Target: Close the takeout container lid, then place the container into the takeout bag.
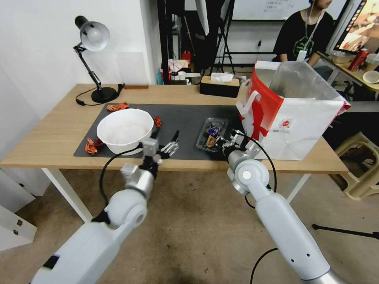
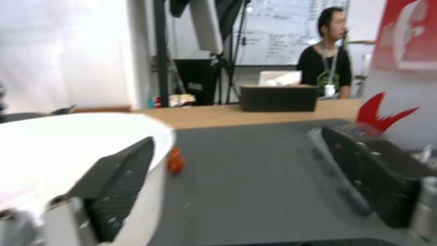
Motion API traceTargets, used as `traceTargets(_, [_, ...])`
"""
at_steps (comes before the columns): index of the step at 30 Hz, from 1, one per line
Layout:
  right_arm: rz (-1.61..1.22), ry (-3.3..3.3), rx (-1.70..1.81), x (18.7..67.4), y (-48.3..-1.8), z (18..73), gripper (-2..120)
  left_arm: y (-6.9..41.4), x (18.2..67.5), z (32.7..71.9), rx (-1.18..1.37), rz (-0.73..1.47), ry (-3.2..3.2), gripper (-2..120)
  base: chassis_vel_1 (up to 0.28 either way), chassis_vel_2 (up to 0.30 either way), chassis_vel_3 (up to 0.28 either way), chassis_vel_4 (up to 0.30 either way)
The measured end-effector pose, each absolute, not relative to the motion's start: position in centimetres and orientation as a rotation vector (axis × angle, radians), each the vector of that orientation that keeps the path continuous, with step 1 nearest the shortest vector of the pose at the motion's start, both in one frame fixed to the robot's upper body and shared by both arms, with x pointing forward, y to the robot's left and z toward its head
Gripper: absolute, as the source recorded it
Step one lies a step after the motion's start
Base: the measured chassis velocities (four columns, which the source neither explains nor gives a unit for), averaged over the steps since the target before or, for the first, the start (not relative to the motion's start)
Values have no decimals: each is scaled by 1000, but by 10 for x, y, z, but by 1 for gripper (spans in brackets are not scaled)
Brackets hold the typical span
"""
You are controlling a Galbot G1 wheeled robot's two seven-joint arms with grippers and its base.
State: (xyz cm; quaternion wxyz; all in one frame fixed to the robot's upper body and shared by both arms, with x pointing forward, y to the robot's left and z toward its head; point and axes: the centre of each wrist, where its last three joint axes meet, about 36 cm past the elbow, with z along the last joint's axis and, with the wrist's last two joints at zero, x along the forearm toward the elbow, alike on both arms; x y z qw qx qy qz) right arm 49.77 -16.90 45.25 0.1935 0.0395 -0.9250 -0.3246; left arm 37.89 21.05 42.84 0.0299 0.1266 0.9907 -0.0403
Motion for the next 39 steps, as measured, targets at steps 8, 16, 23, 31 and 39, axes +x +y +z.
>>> traceTargets(8, [-912,-2601,116,497,-169,454,0,224,349,414,255,-97,3088,100,0,0,0,0])
traceTargets(16, [-913,-2605,111,496,-173,454,0,237,325,402,142,-92,3122,100,0,0,0,0])
traceTargets(23, [-912,-2611,107,496,-176,455,0,242,309,382,99,-72,3142,100,0,0,0,0])
traceTargets(31, [-932,-2620,122,495,-177,462,0,245,303,372,80,-47,3156,100,0,0,0,0])
traceTargets(39, [-1017,-2650,254,487,-178,498,0,249,301,371,44,-29,3158,100,0,0,0,0])
